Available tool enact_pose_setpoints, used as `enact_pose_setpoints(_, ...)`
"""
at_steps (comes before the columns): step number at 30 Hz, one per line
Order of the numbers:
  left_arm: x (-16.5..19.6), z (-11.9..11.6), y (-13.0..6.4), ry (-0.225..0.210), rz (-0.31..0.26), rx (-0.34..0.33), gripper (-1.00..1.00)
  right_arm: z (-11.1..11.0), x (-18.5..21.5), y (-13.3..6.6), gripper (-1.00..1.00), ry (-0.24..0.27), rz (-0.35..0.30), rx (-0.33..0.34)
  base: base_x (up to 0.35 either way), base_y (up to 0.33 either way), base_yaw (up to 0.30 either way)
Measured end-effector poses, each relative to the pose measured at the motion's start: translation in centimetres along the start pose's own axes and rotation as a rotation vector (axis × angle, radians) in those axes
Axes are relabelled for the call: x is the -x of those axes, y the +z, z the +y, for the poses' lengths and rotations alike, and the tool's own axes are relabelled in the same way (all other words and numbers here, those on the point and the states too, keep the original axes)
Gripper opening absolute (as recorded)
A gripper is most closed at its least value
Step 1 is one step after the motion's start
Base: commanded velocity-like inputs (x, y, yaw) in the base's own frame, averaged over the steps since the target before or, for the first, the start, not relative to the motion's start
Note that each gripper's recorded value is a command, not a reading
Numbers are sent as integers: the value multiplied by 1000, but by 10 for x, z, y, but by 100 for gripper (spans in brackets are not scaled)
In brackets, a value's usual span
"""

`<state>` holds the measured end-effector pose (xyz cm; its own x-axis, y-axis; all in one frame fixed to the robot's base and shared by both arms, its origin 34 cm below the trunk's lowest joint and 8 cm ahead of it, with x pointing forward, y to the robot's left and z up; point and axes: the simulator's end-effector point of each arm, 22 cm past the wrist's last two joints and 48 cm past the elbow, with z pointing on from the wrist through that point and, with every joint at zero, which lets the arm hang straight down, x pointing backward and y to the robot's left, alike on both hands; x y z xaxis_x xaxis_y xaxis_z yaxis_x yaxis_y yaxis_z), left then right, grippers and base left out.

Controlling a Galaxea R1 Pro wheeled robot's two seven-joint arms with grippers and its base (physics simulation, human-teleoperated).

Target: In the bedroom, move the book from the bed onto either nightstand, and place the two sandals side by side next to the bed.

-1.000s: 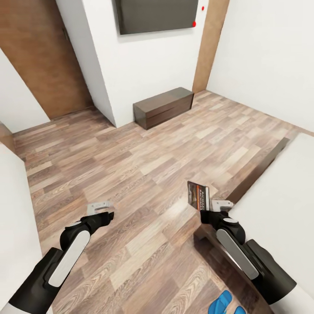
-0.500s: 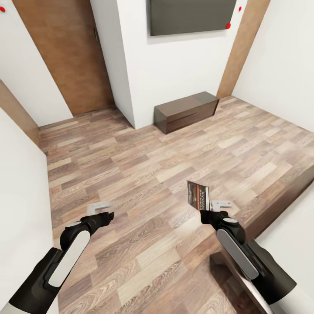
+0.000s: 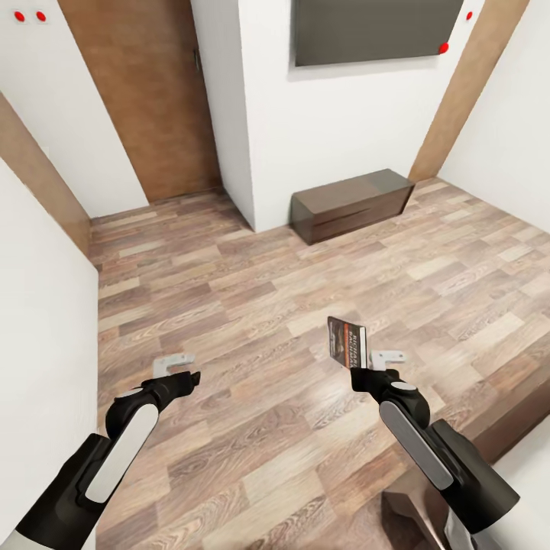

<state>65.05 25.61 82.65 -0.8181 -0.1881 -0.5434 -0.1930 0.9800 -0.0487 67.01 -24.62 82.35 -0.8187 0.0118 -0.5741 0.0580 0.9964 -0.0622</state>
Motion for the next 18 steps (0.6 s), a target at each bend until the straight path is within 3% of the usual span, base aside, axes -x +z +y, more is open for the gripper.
enact_pose_setpoints(5, 0, -1, 0, 0, 1, -1, 100, 0, 0, 0, -100, 0, 0, 0, 338, -85, -127)
enact_pose_setpoints(18, 3, -1, -3, 1, -7, -2, 100, 0, 5, -4, -100, 2, -11, 3, 338, -84, -231)
